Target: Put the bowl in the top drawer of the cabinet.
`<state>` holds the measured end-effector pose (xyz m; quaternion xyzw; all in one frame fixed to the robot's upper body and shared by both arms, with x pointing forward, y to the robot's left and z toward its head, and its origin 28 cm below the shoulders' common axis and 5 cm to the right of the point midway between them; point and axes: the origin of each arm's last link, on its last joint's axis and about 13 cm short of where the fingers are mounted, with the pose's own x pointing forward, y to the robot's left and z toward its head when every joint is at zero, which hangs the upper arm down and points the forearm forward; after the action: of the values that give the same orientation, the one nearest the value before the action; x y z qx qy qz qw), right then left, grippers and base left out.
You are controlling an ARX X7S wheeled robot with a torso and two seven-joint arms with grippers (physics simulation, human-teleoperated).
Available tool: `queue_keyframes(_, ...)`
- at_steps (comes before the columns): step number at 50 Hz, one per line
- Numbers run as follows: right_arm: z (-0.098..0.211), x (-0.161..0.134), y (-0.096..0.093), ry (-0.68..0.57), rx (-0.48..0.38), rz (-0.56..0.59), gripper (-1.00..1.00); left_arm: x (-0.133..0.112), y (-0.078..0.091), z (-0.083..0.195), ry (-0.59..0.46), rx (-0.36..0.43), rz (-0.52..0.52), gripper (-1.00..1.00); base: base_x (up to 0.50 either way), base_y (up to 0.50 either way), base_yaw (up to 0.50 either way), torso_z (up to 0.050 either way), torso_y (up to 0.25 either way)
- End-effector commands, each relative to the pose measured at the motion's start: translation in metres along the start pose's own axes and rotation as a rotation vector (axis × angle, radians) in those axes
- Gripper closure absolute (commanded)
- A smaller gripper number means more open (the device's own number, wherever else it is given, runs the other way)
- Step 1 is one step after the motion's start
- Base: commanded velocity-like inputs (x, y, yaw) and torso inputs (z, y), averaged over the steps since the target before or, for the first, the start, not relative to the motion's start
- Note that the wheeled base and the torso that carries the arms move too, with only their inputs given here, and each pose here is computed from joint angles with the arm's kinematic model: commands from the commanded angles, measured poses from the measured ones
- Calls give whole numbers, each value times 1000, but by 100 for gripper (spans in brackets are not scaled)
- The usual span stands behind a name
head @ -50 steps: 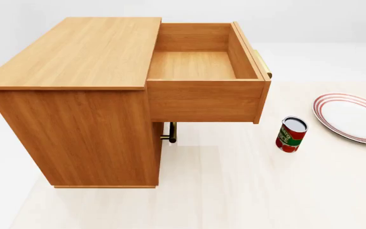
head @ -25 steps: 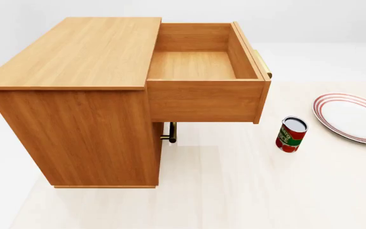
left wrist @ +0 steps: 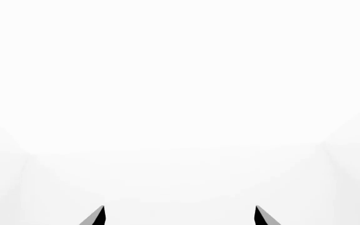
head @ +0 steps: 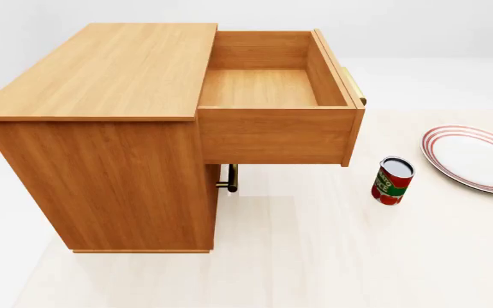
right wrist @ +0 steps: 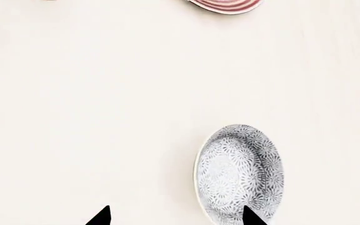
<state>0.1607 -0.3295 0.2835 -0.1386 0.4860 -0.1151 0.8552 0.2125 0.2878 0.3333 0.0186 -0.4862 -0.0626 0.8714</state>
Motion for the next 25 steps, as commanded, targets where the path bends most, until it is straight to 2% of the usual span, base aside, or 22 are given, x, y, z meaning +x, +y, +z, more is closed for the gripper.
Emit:
queue_keyframes(1, 5, 25, -1, 51, -41, -45, -100, -1, -2, -3, 4, -12, 1, -100, 0, 0, 0, 0, 0)
queue_keyframes(5, 11, 40, -3, 42, -53, -128, -100, -2, -4, 0, -11, -24, 0, -100, 0, 0, 0, 0, 0)
queue_keyframes(17, 14, 67, -5, 23, -79, -151, -100, -6, -14, 12, -63, -58, -39, -100, 0, 0, 0, 0, 0)
queue_keyframes(25, 8, 85, -1, 66, -95, -156, -100, -8, -16, 14, -76, -62, -58, -100, 0, 0, 0, 0, 0)
